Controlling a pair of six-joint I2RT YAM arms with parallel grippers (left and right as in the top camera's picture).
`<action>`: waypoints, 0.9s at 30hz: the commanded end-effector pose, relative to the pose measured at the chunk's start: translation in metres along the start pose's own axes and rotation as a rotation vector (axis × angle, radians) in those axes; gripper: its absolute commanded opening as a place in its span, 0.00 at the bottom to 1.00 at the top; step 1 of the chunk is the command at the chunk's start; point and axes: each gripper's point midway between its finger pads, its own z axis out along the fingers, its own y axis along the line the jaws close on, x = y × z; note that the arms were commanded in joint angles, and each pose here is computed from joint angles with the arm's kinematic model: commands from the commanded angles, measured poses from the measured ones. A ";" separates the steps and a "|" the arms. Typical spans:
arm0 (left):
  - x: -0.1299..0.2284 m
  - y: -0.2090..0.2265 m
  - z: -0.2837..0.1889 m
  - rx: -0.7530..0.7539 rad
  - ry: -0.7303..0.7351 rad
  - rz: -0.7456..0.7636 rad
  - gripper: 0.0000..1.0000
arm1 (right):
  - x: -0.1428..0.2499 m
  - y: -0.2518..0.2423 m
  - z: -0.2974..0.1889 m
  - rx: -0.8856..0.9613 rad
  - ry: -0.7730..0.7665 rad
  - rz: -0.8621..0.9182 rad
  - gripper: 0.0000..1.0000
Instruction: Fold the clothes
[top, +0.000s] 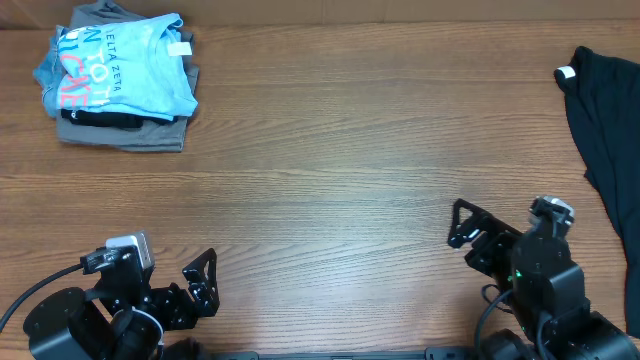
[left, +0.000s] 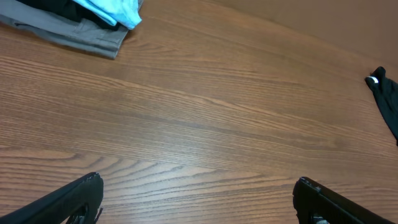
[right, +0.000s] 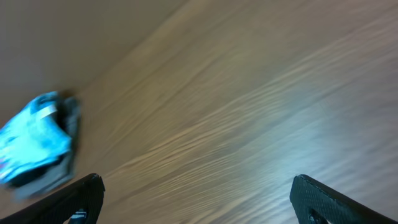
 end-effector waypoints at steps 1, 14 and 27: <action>0.001 0.001 0.000 -0.007 -0.004 -0.003 1.00 | -0.012 -0.030 -0.004 0.109 -0.082 0.026 1.00; 0.001 0.001 0.000 -0.007 -0.004 -0.003 1.00 | -0.006 -0.075 0.004 0.035 -0.294 -0.069 1.00; 0.001 0.001 0.000 -0.007 -0.003 -0.003 1.00 | -0.014 -0.046 0.053 -0.256 -0.548 -0.261 1.00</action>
